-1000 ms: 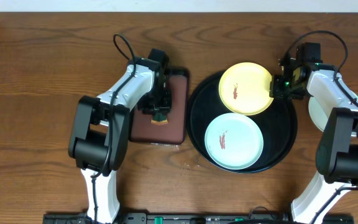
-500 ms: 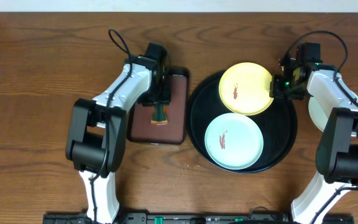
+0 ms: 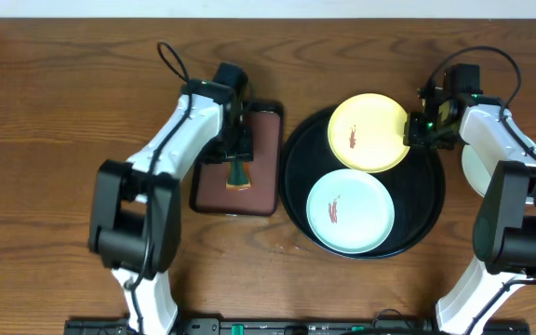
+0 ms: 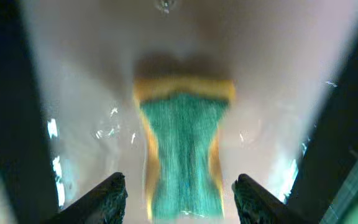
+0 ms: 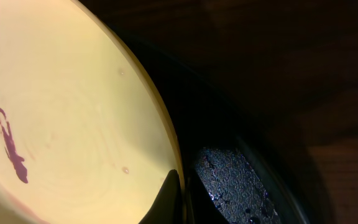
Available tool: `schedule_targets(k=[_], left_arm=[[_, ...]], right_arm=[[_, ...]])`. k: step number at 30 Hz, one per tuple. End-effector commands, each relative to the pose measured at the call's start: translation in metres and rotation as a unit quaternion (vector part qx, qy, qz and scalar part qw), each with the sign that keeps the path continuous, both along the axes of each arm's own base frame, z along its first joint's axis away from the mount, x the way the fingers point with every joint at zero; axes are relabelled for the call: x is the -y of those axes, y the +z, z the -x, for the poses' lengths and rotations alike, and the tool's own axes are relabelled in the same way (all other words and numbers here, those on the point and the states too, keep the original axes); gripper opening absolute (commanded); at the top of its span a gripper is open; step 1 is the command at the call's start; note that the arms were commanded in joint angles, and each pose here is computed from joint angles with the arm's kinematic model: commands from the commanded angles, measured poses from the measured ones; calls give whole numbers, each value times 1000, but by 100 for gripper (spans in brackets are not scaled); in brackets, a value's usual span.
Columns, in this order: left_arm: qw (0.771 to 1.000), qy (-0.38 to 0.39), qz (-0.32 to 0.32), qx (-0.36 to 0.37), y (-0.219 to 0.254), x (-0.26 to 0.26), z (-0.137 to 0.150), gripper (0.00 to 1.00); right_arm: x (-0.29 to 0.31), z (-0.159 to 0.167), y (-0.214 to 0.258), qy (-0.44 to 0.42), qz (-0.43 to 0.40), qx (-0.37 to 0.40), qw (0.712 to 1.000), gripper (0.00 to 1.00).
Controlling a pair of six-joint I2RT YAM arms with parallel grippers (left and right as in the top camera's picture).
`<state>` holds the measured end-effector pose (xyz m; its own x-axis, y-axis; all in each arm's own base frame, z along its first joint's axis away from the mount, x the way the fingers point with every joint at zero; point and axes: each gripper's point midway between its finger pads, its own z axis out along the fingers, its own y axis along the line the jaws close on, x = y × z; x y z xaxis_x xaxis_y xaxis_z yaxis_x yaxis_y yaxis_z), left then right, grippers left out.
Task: Clean dirty plates on tray and stack at the side
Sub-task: 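Reach the left gripper down and grasp the green sponge on the brown tray, then carry the sponge with the left gripper onto the yellow plate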
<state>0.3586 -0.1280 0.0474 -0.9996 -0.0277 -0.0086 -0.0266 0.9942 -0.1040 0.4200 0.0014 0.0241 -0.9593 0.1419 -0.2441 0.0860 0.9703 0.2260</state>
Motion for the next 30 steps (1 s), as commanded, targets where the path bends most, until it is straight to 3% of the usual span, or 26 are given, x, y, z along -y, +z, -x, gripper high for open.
schedule_targets(k=[1, 3, 6, 13, 15, 16, 23, 30], left_arm=[[1000, 0, 2, 15, 23, 2, 0, 58], [1000, 8, 0, 6, 15, 2, 5, 58], [1000, 19, -1, 1, -1, 3, 12, 49], [1000, 27, -1, -2, -38, 3, 27, 39], [1000, 27, 4, 12, -48, 4, 25, 15], [1000, 26, 5, 15, -50, 4, 24, 8], [1000, -3, 2, 19, -33, 3, 17, 7], [996, -2, 27, 82, 48, 15, -19, 7]], right_arm=[[3, -2, 11, -6, 3, 12, 1000, 1], [3, -2, 11, -6, 3, 12, 1000, 1], [3, -2, 11, -6, 3, 11, 1000, 1], [3, -2, 11, -6, 3, 11, 1000, 1], [3, -2, 11, -6, 3, 12, 1000, 1], [3, -2, 11, -6, 3, 11, 1000, 1], [1, -1, 11, 2, 1, 12, 1000, 2], [-2, -5, 13, 59, 6, 32, 998, 13]])
